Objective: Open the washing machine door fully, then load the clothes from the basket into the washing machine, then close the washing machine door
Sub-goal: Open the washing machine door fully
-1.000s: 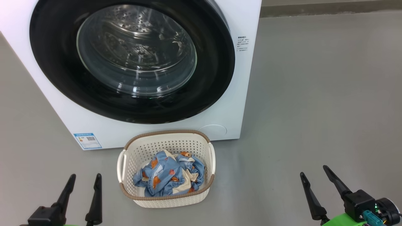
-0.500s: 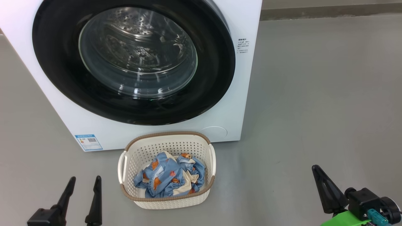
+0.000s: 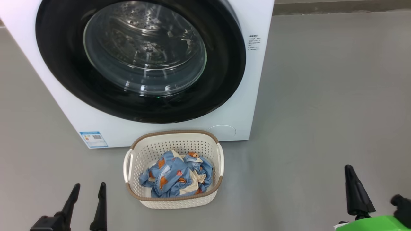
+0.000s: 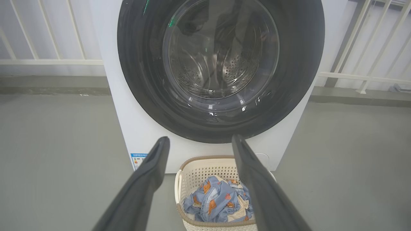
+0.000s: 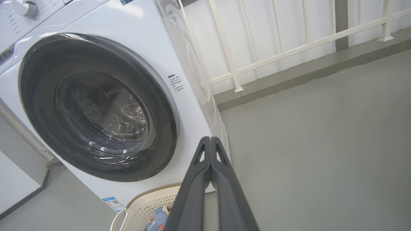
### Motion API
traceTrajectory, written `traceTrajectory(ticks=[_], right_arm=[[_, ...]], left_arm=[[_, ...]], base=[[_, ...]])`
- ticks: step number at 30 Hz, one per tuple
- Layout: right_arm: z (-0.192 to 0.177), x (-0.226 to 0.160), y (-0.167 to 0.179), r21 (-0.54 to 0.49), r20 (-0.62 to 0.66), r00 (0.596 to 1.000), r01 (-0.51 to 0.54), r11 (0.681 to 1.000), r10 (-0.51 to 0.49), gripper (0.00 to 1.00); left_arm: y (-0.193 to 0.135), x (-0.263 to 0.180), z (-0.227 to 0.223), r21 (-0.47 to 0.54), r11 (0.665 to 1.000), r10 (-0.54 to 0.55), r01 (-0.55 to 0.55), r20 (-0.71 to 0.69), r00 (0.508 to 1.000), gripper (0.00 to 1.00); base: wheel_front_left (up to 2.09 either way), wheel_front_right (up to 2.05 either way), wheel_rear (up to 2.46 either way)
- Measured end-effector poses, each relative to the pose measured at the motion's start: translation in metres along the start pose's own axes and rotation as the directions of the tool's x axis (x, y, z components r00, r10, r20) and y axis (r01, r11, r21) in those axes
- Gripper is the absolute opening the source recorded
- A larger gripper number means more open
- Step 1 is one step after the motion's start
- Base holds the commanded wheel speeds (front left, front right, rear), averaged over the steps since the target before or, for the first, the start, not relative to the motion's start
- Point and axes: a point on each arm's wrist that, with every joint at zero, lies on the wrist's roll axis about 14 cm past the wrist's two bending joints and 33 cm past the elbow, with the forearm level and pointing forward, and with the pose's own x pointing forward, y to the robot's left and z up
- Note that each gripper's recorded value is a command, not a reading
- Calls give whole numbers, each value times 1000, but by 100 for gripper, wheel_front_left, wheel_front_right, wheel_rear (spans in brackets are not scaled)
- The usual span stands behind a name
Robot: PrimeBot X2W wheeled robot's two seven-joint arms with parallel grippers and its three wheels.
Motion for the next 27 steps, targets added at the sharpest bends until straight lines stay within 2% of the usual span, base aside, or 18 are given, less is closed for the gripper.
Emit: traceTrajectory(ticks=[3,5,9,12,18,20,23,27], right_arm=[[-3,1,-5,129,2,999,36,991,-37,0],[-6,2,-11,240,0,997,75,968,-77,0],[-13,1,-24,451,-17,988,147,880,-156,0],[-19,2,-32,550,-35,980,184,814,-198,0],[-21,5,-56,680,-56,961,236,695,-272,0],[-21,6,-65,700,-66,955,250,669,-288,0],[-22,10,-78,719,-83,948,271,640,-309,0],[-22,18,-92,717,-98,942,291,634,-321,0]], left_arm=[[2,-2,-2,-1,1000,8,-8,-5,1000,100],[3,-3,-3,-1,1000,12,-12,-8,1000,100],[5,-7,-6,-3,1000,20,-20,-19,1000,100],[7,-8,-8,-3,1000,24,-24,-26,999,100],[11,-7,-13,-4,999,34,-35,-41,999,100],[11,-6,-16,-3,999,34,-34,-51,998,100],[11,-4,-21,1,1000,31,-31,-67,997,100],[12,0,-24,15,1000,23,-22,-81,996,100]], base=[[0,0,0],[0,0,0],[0,0,0],[0,0,0],[0,0,0],[0,0,0],[0,0,0],[0,0,0]])
